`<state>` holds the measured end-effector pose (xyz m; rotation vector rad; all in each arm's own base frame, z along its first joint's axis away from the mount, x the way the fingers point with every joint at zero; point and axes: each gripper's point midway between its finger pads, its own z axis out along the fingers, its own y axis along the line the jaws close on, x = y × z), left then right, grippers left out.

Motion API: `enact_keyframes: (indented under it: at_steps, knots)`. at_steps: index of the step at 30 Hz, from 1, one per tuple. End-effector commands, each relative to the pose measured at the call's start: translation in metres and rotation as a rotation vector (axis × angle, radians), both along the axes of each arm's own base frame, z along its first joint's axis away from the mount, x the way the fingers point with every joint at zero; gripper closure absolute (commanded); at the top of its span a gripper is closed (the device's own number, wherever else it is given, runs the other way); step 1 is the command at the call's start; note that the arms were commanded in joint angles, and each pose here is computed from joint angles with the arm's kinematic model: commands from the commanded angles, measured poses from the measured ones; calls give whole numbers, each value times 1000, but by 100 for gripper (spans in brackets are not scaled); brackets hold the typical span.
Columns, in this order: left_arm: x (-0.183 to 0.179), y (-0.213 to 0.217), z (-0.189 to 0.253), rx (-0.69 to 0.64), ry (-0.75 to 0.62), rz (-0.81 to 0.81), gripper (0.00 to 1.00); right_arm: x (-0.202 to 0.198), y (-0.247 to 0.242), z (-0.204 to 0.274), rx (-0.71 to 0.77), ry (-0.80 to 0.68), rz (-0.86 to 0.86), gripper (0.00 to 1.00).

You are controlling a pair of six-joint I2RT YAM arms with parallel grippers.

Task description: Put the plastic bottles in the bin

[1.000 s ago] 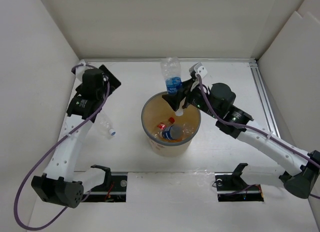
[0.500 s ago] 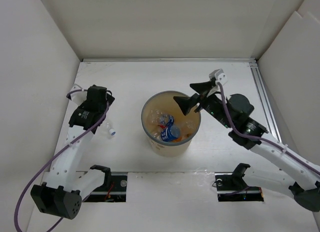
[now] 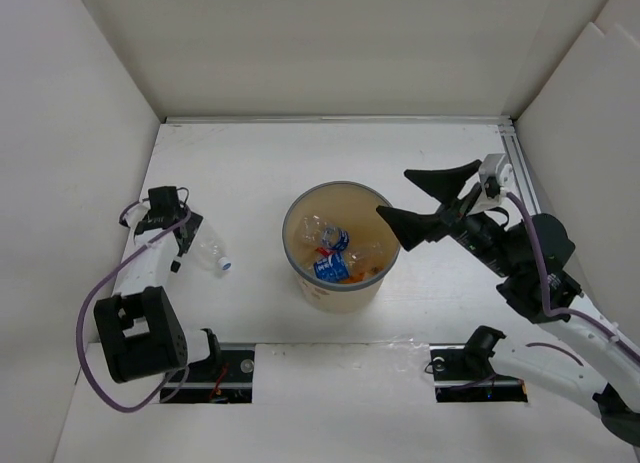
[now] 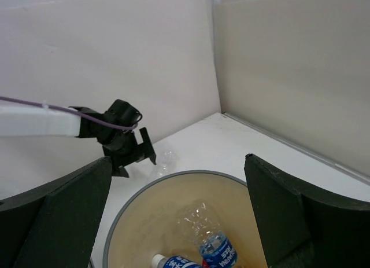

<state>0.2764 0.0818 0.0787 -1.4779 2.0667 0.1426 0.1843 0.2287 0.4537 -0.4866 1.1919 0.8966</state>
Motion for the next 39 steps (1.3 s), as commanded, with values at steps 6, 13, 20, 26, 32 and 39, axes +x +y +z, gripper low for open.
enact_keyframes:
  at_steps: [6, 13, 20, 26, 32, 39]
  knots:
    - [60, -9, 20, -58, -179, -107, 0, -9, 4, -3, -16, -14, 52, 0]
    - [81, -11, 7, -94, -169, -117, 0, -6, 9, -5, -33, -14, 59, 0]
    - [139, -31, 9, -167, -246, -208, 0, -4, 8, -5, -36, -19, 48, 0]
    - [169, -60, 41, -148, -302, -277, 0, -2, 11, -7, -43, -12, 48, 0]
    - [179, -89, 73, -140, -363, -384, 0, 7, 12, -14, -62, 19, 19, 0]
    - [201, -181, 110, -97, -332, -807, 0, 11, 4, -6, -32, 38, -28, 0]
